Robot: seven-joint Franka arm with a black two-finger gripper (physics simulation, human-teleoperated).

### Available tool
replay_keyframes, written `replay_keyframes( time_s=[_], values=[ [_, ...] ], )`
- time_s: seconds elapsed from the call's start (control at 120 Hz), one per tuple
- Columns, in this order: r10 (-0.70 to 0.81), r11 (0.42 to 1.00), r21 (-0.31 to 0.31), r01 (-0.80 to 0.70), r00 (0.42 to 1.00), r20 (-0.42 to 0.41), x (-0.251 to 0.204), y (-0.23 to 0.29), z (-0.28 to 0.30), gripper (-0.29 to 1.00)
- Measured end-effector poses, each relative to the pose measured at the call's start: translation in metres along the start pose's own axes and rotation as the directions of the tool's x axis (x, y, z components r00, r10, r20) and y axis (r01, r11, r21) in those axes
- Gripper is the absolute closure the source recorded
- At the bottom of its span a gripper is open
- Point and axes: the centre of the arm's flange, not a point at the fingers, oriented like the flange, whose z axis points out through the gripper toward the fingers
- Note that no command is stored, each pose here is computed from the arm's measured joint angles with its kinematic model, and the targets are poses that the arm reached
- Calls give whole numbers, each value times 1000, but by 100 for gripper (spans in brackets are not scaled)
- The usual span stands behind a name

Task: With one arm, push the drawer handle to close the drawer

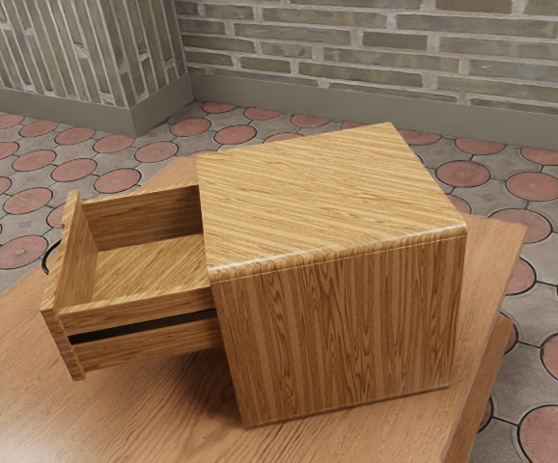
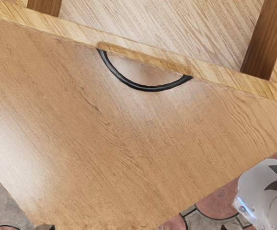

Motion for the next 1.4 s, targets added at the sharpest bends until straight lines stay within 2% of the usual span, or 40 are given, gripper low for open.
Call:
replay_keyframes(
  time_s=[0.067, 0.142, 0.367, 0.6, 0.958, 1.4],
  values=[
    [17, 999, -50, -15, 999, 27, -4, -19, 42, 50],
    [57, 996, -70, -55, 998, 35, -1, -30, 74, 60],
    [195, 980, -37, -195, 981, 6, 26, -41, 137, 74],
    [297, 955, 6, -297, 955, -25, 46, -42, 181, 77],
    [411, 911, 74, -406, 909, -71, 68, -22, 190, 78],
    [439, 898, 70, -434, 892, -103, 74, -9, 198, 79]
  ],
)
